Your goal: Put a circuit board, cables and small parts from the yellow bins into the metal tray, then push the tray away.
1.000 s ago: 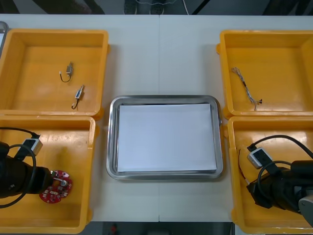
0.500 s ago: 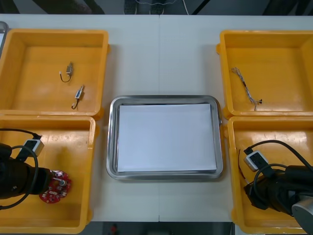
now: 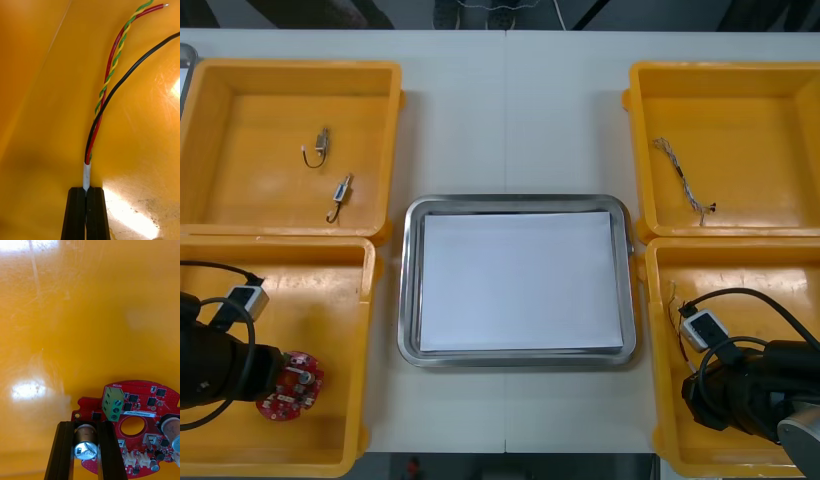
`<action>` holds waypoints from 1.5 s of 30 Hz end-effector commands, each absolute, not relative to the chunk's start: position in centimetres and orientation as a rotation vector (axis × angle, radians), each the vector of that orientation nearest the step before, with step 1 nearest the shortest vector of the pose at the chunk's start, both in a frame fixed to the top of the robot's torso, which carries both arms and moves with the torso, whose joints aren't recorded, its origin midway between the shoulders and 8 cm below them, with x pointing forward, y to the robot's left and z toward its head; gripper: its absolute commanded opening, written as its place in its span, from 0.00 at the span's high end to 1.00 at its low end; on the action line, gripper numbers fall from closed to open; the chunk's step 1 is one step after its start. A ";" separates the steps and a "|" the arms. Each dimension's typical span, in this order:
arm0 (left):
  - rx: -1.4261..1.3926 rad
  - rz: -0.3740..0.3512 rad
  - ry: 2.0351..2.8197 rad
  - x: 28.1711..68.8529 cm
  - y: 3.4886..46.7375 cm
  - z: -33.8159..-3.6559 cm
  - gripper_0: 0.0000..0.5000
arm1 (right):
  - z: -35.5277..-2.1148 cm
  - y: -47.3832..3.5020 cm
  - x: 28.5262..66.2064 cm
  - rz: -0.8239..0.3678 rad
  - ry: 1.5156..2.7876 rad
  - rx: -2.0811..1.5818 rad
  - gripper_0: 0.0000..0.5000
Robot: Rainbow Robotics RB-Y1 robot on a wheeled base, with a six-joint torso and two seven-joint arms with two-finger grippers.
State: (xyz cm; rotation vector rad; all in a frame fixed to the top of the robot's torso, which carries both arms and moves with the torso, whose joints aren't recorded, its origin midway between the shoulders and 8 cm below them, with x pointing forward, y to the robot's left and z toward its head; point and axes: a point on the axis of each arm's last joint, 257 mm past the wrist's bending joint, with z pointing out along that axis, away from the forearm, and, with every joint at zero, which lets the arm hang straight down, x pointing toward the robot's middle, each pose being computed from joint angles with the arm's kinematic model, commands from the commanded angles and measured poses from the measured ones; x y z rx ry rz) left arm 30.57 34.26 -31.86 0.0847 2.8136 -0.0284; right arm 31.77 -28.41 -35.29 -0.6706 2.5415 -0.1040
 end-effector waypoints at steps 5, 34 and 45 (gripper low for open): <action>0.224 0.061 2.790 31.0 35.5 -24.2 1.00 | -34.0 -28.2 31.1 -0.080 2.541 -0.622 1.00; 0.401 0.096 2.698 36.0 22.6 -16.6 1.00 | -18.0 -32.7 29.4 -0.184 2.560 -0.636 1.00; 0.412 0.008 2.665 37.9 15.0 -17.4 1.00 | -14.3 -33.5 29.4 -0.241 2.577 -0.705 1.00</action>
